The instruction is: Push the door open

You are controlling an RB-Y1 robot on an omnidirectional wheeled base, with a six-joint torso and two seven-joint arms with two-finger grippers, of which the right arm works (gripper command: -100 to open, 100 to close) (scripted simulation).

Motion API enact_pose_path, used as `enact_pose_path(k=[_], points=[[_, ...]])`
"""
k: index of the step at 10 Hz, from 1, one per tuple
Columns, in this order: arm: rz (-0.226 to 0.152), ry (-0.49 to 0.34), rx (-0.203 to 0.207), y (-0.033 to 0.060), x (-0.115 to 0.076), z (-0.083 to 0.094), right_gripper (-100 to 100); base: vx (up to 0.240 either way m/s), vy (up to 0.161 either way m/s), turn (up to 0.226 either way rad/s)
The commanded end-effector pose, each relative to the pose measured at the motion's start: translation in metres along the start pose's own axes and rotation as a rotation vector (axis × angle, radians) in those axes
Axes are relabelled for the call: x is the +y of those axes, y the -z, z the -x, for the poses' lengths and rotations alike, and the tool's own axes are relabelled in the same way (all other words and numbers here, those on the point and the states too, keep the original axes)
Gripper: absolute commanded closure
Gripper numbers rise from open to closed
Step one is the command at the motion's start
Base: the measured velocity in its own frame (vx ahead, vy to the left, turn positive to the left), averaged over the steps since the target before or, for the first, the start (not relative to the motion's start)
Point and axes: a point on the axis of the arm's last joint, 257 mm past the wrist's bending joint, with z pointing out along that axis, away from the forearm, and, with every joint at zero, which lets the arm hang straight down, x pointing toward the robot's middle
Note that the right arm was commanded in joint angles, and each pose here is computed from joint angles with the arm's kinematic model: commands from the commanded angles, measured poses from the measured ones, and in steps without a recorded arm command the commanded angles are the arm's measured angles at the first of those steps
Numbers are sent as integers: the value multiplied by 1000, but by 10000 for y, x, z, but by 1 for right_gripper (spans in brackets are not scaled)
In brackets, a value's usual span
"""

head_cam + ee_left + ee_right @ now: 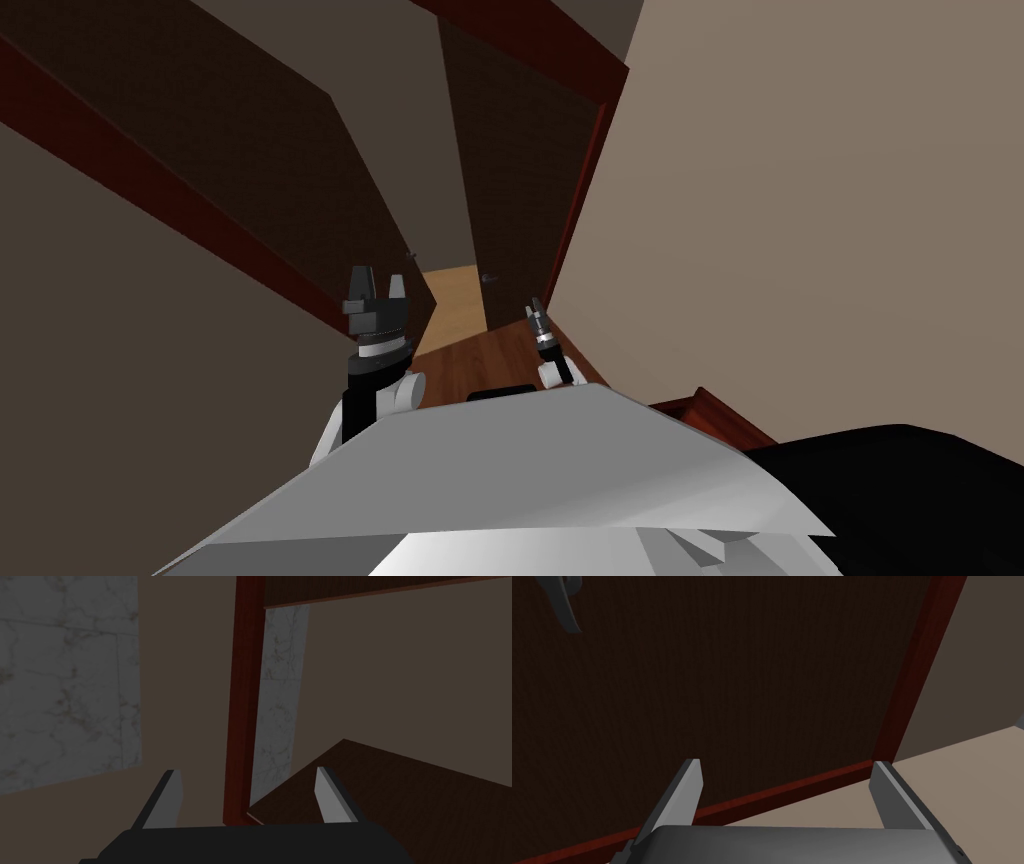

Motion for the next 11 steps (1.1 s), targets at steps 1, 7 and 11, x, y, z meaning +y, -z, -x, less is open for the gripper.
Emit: enact_pose_path(k=[1,7,11], points=[[-17,-7,15,19,-107,-69,-100,107,28,-58],[-94,-32,77,125,-543,-341,-100,111,38,-84],[-147,-46,122,226,-827,-527,-100,116,56,-84]])
